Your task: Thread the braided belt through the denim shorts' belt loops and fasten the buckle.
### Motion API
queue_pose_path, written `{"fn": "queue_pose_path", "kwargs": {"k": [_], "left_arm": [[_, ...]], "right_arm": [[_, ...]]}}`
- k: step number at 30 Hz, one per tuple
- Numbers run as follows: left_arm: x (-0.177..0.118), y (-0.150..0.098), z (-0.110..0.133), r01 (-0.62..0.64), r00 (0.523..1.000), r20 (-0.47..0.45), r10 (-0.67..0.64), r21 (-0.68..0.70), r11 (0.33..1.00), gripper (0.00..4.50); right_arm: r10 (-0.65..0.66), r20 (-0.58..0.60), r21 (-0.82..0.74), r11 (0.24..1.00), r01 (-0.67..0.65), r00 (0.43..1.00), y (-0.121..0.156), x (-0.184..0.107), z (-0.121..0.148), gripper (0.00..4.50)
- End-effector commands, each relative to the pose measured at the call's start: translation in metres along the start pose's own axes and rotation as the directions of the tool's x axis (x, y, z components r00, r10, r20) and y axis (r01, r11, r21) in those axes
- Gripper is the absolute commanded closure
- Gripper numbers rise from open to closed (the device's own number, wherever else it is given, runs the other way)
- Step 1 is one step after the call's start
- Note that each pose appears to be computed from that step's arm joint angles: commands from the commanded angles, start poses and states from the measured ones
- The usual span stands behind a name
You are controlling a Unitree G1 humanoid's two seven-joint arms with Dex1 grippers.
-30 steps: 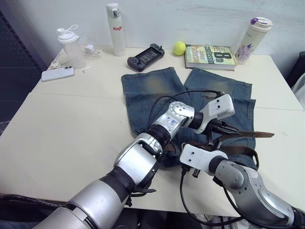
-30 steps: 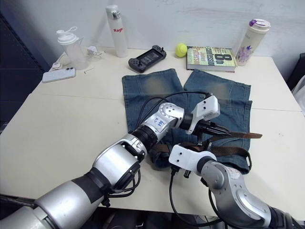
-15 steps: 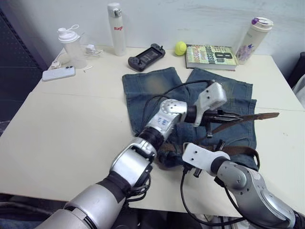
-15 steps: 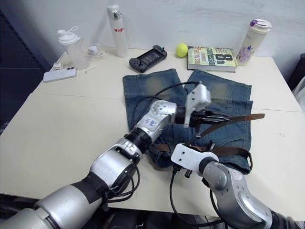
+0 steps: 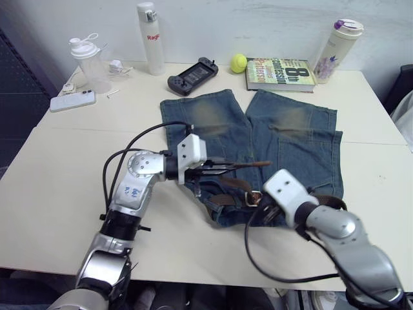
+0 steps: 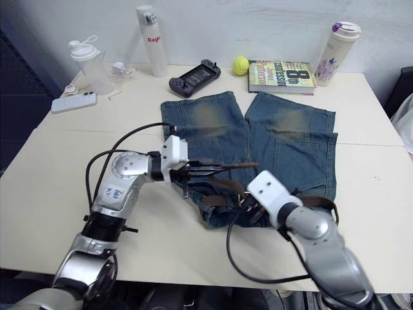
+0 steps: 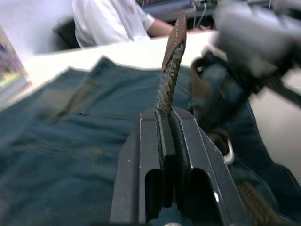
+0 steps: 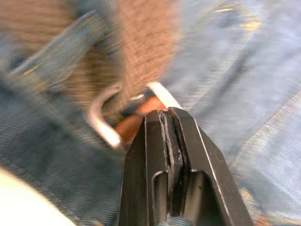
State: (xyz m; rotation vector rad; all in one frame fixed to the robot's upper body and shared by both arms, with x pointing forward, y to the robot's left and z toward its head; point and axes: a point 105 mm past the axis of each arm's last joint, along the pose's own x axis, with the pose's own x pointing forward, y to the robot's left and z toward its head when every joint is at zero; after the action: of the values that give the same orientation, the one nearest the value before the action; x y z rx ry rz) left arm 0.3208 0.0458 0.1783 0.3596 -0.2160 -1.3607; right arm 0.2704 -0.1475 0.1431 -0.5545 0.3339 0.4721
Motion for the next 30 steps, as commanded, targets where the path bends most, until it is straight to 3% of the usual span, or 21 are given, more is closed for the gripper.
{"fn": "queue_pose_path", "kwargs": {"k": [1, 6, 11, 14, 17, 20, 23, 26, 30], "left_arm": [[-0.014, 0.025, 0.019, -0.18, 0.983, 0.041, 0.178, 0.082, 0.98, 4.5], [-0.027, 0.038, 0.017, -0.281, 0.96, 0.019, 0.28, 0.091, 0.955, 4.5], [-0.044, 0.003, 0.001, -0.167, 0.985, -0.026, 0.168, 0.042, 0.985, 4.5], [-0.043, -0.016, 0.001, -0.078, 0.996, -0.036, 0.079, 0.041, 0.996, 4.5], [-0.033, -0.024, 0.002, -0.03, 0.999, -0.04, 0.031, 0.029, 0.999, 4.5], [-0.026, -0.026, 0.001, -0.009, 0.998, -0.058, 0.011, 0.032, 0.999, 4.5], [-0.02, -0.026, 0.001, 0.009, 0.998, -0.063, -0.007, 0.029, 1.0, 4.5], [-0.014, -0.024, 0.0, 0.02, 0.998, -0.065, -0.018, 0.031, 0.999, 4.5], [-0.01, -0.021, -0.003, 0.03, 0.996, -0.08, -0.027, 0.037, 0.999, 4.5]], "right_arm": [[-0.014, 0.086, 0.011, 1.0, 0.013, 0.996, -0.014, -0.016, 0.019, 4.46], [0.01, 0.126, 0.065, 0.998, -0.019, 0.992, -0.015, -0.022, 0.023, 4.46], [0.038, 0.136, 0.054, 0.997, -0.045, 0.99, -0.011, -0.029, 0.02, 4.46], [0.071, 0.164, 0.039, 0.996, -0.079, 0.984, -0.006, -0.035, 0.02, 3.56], [0.198, 0.167, -0.068, 0.98, -0.189, 0.966, 0.013, -0.047, 0.017, 2.23], [0.237, 0.145, -0.137, 0.966, -0.218, 0.961, 0.022, -0.051, 0.01, 0.98], [0.249, 0.089, -0.208, 0.952, -0.226, 0.964, 0.031, -0.047, -0.003, 0.98], [0.174, 0.019, -0.297, 0.941, -0.161, 0.984, 0.027, -0.037, -0.021, 0.98], [0.131, 0.022, -0.33, 0.937, -0.117, 0.991, 0.032, -0.029, -0.028, 0.98]]}}
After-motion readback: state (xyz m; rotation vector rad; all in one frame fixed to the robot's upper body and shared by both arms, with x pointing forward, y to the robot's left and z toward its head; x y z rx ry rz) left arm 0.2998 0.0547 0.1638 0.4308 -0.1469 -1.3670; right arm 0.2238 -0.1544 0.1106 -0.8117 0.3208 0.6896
